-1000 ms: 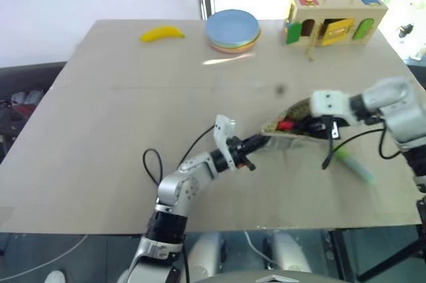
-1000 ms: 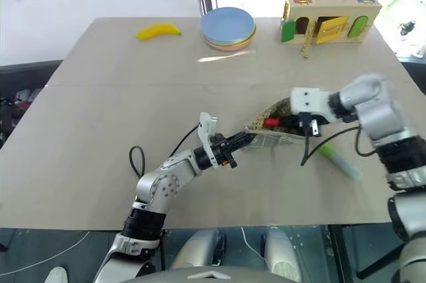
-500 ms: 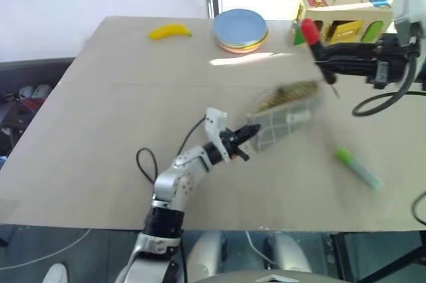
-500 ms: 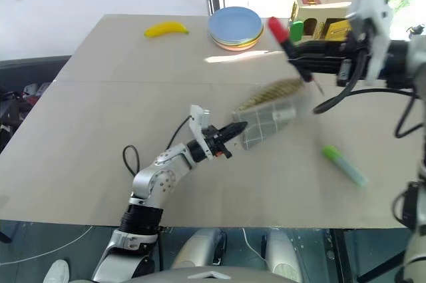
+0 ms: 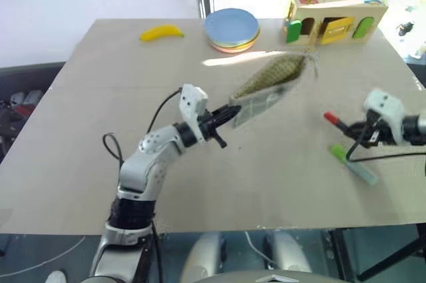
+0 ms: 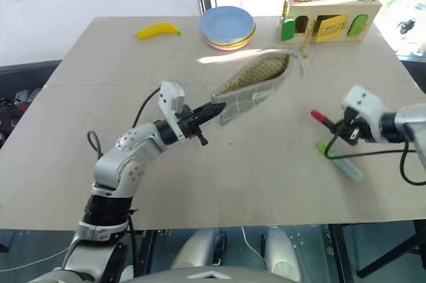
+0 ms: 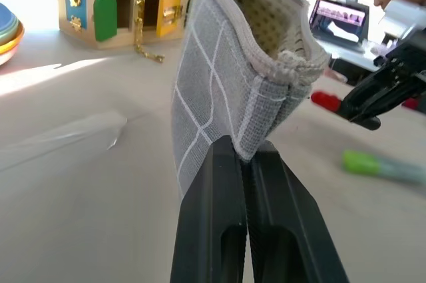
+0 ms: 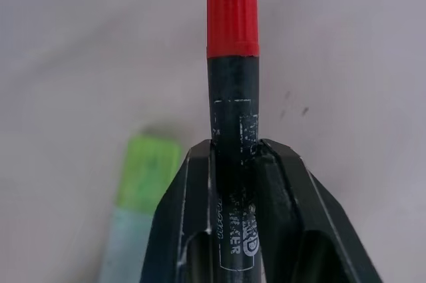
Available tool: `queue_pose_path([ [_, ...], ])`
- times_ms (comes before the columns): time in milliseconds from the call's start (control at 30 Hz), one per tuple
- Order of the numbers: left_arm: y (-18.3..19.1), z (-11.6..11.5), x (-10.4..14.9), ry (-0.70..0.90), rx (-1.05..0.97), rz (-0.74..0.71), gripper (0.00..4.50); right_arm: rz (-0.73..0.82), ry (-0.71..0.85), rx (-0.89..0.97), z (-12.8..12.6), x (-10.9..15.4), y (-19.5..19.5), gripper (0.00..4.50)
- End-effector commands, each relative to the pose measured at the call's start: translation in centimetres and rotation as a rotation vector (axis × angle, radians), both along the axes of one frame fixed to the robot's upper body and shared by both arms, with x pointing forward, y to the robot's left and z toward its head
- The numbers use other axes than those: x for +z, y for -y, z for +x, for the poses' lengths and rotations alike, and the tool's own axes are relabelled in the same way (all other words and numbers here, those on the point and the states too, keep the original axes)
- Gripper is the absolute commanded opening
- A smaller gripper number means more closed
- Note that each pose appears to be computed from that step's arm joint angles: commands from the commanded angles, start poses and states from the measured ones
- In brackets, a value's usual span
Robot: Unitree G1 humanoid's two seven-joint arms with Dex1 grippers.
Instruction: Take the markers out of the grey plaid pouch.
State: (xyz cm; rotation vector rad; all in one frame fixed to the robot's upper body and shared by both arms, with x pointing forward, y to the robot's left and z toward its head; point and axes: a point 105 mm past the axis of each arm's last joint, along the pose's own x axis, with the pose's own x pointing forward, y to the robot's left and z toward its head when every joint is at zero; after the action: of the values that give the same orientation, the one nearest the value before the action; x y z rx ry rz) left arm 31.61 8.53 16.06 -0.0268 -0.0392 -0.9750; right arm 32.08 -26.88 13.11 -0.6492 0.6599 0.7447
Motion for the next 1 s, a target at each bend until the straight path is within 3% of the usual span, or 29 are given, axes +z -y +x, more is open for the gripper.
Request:
queue_pose_path([
  [33, -1.2, -0.6, 0.8, 0.043, 0.026, 0.018, 0.00, -0.096, 0.065, 0.009, 1.0, 0.1, 1.1, 2.55],
  [133, -3.6, -0.4, 0.6, 0.067, 0.113, 0.060, 0.00, -0.096, 0.076, 0.006, 1.1, 0.7, 1.3, 3.79],
  [200, -5.0, 0.2, 1.1, 0.167, 0.204, 0.132, 0.00, -0.036, 0.087, 0.028, 0.9, 1.8, 0.5, 3.79],
  [300, -6.3, 0.6, 2.2, 0.354, 0.309, 0.273, 0.00, 0.212, 0.114, 0.008, 0.9, 3.9, -1.4, 3.79],
  [400, -6.9, 0.1, 2.1, 0.436, 0.325, 0.360, 0.00, 0.266, 0.061, -0.006, -0.2, 3.2, -1.5, 3.79],
  [533, -7.1, -2.0, -1.4, 0.407, 0.216, 0.510, 0.00, 0.435, -0.016, -0.028, -2.1, 2.8, -2.4, 3.79],
  [567, -7.2, -2.4, -2.0, 0.400, 0.197, 0.533, 0.52, 0.455, -0.028, -0.032, -2.4, 2.8, -2.5, 3.82],
  [633, -9.1, -2.2, -2.0, 0.535, 0.266, 0.698, 0.52, 0.515, -0.053, -0.031, -3.7, 3.0, -2.7, 3.82],
  [700, -11.4, -1.6, -0.9, 0.597, 0.371, 0.765, 1.19, 0.563, -0.045, -0.036, -4.6, 3.5, -2.6, 3.82],
  [733, -12.5, -1.3, -0.1, 0.596, 0.436, 0.752, 1.50, 0.580, -0.030, -0.041, -5.0, 3.8, -2.4, 3.82],
  [800, -14.5, -1.2, 1.1, 0.558, 0.539, 0.677, 1.50, 0.632, 0.016, -0.035, -5.7, 4.5, -2.3, 3.82],
  [867, -15.5, -1.8, 1.3, 0.418, 0.585, 0.520, 1.50, 0.687, 0.056, -0.018, -6.7, 5.1, -2.3, 3.82],
  [1000, -13.0, -6.0, -2.2, 0.029, 0.430, 0.254, 1.50, 0.750, 0.059, -0.025, -9.4, 3.9, -2.5, 3.82],
])
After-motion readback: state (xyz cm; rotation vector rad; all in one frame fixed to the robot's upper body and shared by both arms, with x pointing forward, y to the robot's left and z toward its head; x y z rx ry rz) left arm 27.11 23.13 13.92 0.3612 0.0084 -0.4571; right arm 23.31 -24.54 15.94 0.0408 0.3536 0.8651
